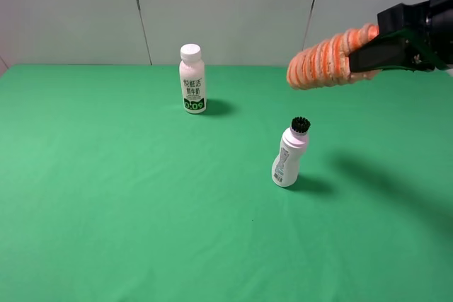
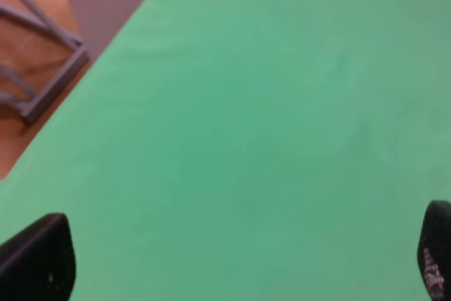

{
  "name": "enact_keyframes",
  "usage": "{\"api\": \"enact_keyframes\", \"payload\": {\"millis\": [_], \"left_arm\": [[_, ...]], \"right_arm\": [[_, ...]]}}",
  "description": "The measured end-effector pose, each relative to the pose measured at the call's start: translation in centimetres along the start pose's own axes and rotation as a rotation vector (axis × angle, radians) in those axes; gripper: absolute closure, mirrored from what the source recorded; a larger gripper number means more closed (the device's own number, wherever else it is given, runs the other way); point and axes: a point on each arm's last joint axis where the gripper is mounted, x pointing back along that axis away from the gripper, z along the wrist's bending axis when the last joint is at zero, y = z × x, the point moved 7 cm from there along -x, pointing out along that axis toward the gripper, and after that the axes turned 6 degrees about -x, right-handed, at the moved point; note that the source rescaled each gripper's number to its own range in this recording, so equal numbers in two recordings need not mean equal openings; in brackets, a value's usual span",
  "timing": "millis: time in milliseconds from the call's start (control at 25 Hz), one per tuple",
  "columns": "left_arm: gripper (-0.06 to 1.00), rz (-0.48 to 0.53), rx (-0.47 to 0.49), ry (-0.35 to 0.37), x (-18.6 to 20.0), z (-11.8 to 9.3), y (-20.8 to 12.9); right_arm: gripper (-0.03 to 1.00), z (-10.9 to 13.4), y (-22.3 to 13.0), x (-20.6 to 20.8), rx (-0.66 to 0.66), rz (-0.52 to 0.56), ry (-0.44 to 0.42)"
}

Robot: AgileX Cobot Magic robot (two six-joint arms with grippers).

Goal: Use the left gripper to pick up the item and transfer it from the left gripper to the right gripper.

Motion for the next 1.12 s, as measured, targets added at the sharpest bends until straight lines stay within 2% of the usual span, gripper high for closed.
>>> {"api": "enact_keyframes", "payload": {"millis": [240, 520, 760, 1120], "left_arm": [[-0.03, 0.0, 0.009, 0.013, 0.0, 0.1, 0.0], [-0.03, 0.0, 0.009, 0.013, 0.0, 0.1, 0.0], [-0.03, 0.0, 0.009, 0.013, 0.0, 0.1, 0.0], [-0.03, 0.0, 0.009, 0.013, 0.0, 0.1, 0.0]], "right_arm": [[0.97, -2.4, 3.6, -1.4, -0.086, 0.014, -0.044], [0.97, -6.6, 7.1, -3.6, -0.163, 0.068, -0.081], [0.97, -9.2, 6.7, -7.1, -0.194, 0.19, -0.084], [0.97, -12.0, 4.9, -11.3, -0.249, 0.306, -0.094]]}}
